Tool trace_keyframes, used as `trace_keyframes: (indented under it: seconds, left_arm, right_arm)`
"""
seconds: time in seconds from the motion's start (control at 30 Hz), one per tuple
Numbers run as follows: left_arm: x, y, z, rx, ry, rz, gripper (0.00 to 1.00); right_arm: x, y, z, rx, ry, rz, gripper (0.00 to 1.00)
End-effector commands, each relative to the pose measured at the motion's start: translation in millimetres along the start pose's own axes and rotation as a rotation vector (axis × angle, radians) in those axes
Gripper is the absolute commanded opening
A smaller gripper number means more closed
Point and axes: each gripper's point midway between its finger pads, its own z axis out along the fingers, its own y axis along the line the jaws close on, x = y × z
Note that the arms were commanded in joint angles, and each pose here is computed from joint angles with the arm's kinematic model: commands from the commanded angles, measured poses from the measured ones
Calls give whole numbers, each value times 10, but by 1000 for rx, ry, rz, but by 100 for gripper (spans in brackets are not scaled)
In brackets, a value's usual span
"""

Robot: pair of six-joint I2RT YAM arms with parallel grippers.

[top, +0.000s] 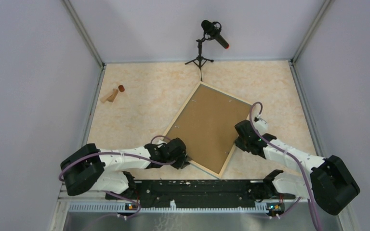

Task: Put the photo into the frame
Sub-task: Adjust the photo frame at the center of the board.

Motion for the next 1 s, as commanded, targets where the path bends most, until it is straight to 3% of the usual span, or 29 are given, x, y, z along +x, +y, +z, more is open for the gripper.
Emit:
trace_keyframes:
  seconds: [0.0,0.23,0.37,0.47,0.63,0.77,0.93,0.97]
  left_arm:
    - [-514,176,30,-102,-242,127,26]
    - [-976,153,-79,-128,-305,514,9]
    - [-1215,44,-218,-167,-325,743,0]
    - [-1402,-94,-340,-193,-360,935,0]
    - [-1685,-347,-488,-247,-434,1130,0]
    - [-1617,-353,-408,-184,-390,1133,0]
    - [-1634,-200,-358,-220,-392,1011,0]
    - [-1632,-188,-380,-226,-395,976,6]
  right_arm:
    - [-148,201,-121,-91,-57,-41,14]
    - [-724,293,-579,-94,-226,-424,66]
    - [-935,591,-823,-227,-292,-621,91]
    - [-1146,618,-815,-238,-283,-634,94]
    - [-1440,508,-398,-234,-113,-429,99]
    - [-1376,676,-29,-280,39,-457,99]
    - [-1590,902,384,-283,41,-509,98]
    - [-1634,927,467,-271,48,-508,98]
